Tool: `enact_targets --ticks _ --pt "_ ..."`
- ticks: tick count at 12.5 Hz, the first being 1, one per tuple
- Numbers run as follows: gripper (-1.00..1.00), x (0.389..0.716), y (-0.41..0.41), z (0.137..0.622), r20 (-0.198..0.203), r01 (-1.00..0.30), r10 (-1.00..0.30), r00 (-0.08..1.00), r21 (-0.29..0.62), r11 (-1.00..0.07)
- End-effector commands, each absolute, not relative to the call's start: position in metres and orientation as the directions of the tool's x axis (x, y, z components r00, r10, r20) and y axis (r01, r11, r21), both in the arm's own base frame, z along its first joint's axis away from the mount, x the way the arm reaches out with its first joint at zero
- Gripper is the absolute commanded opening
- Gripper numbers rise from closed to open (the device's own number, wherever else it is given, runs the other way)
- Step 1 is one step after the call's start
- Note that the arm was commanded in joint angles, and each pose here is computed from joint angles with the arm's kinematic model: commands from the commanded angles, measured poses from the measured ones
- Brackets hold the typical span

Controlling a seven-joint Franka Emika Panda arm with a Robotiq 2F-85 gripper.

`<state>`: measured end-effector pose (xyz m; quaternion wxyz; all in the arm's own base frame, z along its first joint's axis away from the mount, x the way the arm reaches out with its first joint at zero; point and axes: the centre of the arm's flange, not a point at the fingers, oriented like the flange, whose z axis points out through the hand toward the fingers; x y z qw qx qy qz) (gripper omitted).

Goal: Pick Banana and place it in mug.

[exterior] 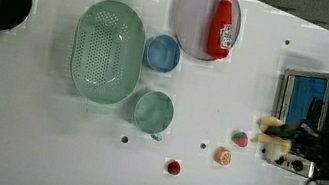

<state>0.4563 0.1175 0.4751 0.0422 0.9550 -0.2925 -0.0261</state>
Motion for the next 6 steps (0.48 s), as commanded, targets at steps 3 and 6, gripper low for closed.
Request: enact_targets --ticks 3,6 --pt "-0.26 0.448 0.218 0.431 -0.096 -0.657 -0.658 0.746 0.051 -0.752" --pt "-0.26 0.453 0.254 0.39 -0.111 -0.699 -0.698 0.708 0.028 -0.714"
